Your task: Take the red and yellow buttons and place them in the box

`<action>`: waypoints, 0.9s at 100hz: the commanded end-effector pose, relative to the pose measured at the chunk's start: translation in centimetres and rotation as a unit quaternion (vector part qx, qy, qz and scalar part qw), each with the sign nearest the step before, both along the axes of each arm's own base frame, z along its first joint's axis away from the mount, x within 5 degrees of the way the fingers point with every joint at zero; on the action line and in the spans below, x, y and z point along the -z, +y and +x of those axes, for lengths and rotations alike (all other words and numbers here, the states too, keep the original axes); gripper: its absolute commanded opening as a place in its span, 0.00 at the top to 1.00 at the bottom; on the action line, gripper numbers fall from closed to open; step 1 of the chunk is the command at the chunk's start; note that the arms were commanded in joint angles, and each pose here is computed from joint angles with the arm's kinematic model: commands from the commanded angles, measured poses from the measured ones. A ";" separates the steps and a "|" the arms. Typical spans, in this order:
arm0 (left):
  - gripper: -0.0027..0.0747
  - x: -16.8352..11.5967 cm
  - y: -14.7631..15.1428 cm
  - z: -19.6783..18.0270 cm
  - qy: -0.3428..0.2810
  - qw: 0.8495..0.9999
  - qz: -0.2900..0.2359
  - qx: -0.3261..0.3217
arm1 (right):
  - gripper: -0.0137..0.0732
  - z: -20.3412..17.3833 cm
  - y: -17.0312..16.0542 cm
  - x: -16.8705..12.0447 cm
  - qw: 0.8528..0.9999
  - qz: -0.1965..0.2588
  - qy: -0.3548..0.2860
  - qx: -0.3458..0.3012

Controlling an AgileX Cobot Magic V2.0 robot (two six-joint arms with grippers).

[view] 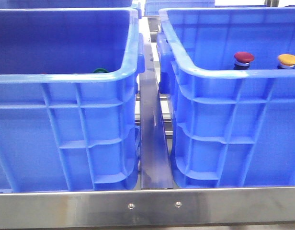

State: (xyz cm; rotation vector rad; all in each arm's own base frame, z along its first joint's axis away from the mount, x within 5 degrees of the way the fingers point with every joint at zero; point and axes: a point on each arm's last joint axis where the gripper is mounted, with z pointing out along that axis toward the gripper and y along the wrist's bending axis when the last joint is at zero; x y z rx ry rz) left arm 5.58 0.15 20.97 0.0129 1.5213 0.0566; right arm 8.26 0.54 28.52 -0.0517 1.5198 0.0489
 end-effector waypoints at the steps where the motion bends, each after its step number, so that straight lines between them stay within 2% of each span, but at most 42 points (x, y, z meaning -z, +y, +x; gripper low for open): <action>1: 0.99 -0.3 0.0 -0.2 -0.047 0.999 -0.002 -0.001 | 0.92 0.0 0.2 -0.9 1.000 0.023 -0.012 -0.015; 44: 0.99 -0.3 0.0 -0.2 -0.047 0.999 -0.002 -0.001 | 0.92 0.0 0.2 -0.7 1.000 0.023 -0.009 -0.013; 72: 0.99 -0.3 0.0 -0.2 -0.047 0.999 -0.002 -0.001 | 0.92 0.2 0.3 1.1 0.999 0.022 0.017 -0.017; 90: 0.99 -0.3 0.0 -0.2 -0.047 0.999 -0.002 -0.001 | 0.92 0.2 0.5 1.3 0.999 -0.015 0.013 -0.026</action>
